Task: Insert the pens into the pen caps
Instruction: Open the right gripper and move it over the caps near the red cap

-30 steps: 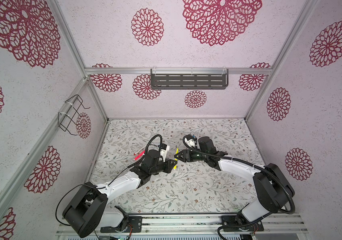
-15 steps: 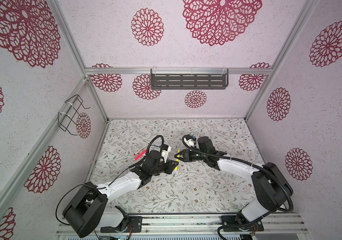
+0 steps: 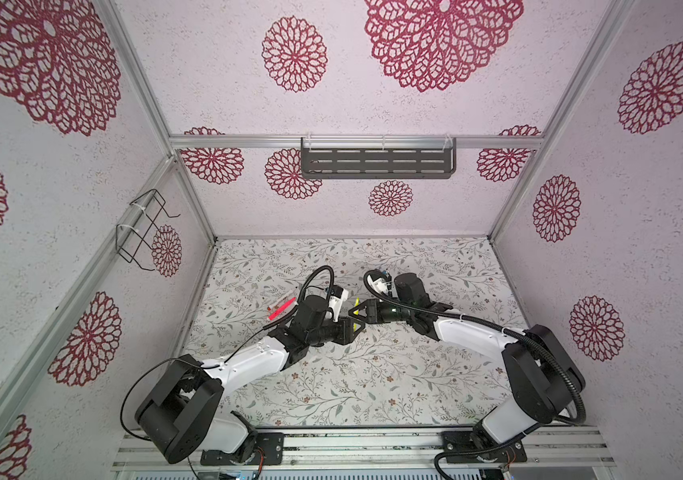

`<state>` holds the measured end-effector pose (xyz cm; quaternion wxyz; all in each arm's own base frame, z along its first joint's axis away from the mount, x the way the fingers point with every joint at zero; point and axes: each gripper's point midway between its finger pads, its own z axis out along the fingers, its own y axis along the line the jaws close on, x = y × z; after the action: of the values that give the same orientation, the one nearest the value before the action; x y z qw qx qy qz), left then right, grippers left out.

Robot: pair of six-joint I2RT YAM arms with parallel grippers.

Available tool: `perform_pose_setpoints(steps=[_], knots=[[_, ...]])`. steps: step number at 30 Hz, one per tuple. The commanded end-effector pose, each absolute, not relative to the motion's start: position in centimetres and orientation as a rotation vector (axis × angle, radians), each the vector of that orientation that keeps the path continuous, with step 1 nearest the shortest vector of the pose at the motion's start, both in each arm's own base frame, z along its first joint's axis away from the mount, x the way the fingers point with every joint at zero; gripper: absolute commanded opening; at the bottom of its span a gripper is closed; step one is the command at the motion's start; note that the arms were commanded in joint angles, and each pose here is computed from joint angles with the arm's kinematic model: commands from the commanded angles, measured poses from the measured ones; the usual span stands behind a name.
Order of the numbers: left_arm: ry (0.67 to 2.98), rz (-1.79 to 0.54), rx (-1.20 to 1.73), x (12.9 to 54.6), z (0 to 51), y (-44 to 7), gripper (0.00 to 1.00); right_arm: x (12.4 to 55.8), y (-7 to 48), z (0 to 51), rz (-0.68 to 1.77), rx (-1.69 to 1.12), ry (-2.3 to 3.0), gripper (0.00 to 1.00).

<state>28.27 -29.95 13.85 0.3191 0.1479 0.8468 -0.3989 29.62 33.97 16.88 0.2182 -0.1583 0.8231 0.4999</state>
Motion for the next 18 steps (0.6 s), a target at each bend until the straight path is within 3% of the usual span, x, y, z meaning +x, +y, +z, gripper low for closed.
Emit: perform_pose_setpoints(steps=[1,7,15,18], knots=[[2.226,-1.064,0.420,28.18,14.18,-30.69,0.42,29.92,34.49,20.20,1.397,-0.488,2.170,0.13],[2.237,-1.058,0.425,28.23,13.97,-30.75,0.35,29.97,34.48,20.73,1.396,-0.491,2.152,0.12],[2.253,-1.009,0.397,28.61,13.62,-30.18,0.08,29.86,34.18,20.55,1.385,-0.484,2.156,0.13],[2.263,-0.982,0.373,28.82,13.38,-29.80,0.02,29.84,33.99,20.48,1.373,-0.477,2.160,0.19]])
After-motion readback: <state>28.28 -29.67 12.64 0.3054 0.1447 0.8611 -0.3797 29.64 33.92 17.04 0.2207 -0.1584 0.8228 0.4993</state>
